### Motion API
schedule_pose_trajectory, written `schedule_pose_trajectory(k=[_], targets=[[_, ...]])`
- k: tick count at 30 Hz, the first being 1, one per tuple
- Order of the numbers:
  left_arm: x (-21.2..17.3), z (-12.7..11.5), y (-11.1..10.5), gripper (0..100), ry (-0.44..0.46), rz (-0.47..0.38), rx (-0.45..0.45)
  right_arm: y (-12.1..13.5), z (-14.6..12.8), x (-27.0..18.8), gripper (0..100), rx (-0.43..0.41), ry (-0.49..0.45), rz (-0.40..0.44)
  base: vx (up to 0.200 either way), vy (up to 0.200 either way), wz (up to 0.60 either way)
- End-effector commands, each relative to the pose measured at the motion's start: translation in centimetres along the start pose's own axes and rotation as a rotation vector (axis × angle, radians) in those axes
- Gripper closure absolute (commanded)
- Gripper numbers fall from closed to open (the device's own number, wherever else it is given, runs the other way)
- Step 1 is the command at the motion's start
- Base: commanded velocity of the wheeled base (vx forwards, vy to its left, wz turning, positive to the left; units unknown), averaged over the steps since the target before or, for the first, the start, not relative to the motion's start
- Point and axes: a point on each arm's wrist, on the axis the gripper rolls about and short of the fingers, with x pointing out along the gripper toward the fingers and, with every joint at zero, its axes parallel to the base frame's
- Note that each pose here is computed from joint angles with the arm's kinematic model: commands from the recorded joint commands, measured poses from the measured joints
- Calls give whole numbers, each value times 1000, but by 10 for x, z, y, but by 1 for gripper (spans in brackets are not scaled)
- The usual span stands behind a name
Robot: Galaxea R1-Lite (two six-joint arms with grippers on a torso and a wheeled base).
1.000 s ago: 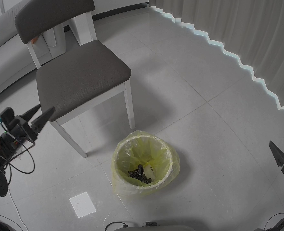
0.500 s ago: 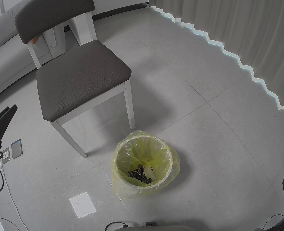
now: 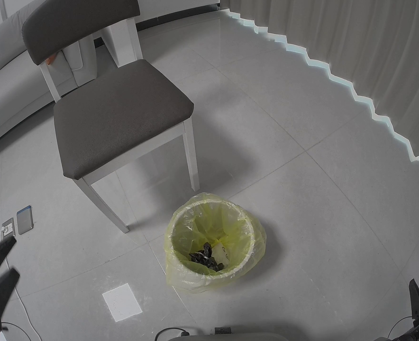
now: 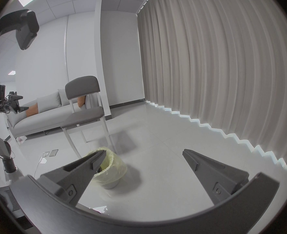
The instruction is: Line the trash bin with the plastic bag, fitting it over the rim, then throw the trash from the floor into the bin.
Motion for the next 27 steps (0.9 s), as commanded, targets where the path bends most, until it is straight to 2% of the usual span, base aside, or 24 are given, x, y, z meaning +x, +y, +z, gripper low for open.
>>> schedule_pose_trajectory(k=[1,5,7,8,10,11,13,16,18,20,21,22,24,25,27], targets=[[-47,-27,-34,0,-18,-234,91,0,-8,-2,0,17,9,49,0,0,0],[-49,-38,-30,0,10,-239,94,1,-8,-2,0,16,12,94,0,0,0],[-47,-48,-22,0,42,-227,126,2,-8,-3,0,12,12,128,0,0,0],[-47,-49,-22,0,47,-239,133,2,-8,-3,0,13,13,135,0,0,0],[-54,-53,-19,0,82,-326,122,2,-9,-3,0,16,16,158,0,0,0],[-55,-55,-17,0,103,-329,114,3,-9,-3,0,17,17,167,0,0,0],[-54,-59,-16,0,117,-312,118,3,-9,-3,0,20,17,172,0,0,0],[-53,-85,-5,0,143,-245,141,3,-9,-3,0,28,18,172,0,0,0],[-49,-99,6,0,137,-150,215,3,-8,-3,0,16,15,164,0,0,0],[-45,-105,15,0,85,1,317,2,-8,-2,0,0,13,151,0,0,0],[-44,-106,18,0,61,70,350,2,-8,-2,0,-9,11,128,0,0,0],[-44,-106,20,0,46,105,359,1,-8,-2,0,-12,10,112,0,0,0],[-45,-104,24,0,-13,314,399,-1,-8,-2,0,-46,4,-7,0,0,0],[-45,-103,25,0,-20,361,410,-2,-8,-2,0,-55,3,-33,0,0,0],[-47,-102,29,0,-53,541,388,-4,-8,-2,0,-68,1,-119,0,0,0]])
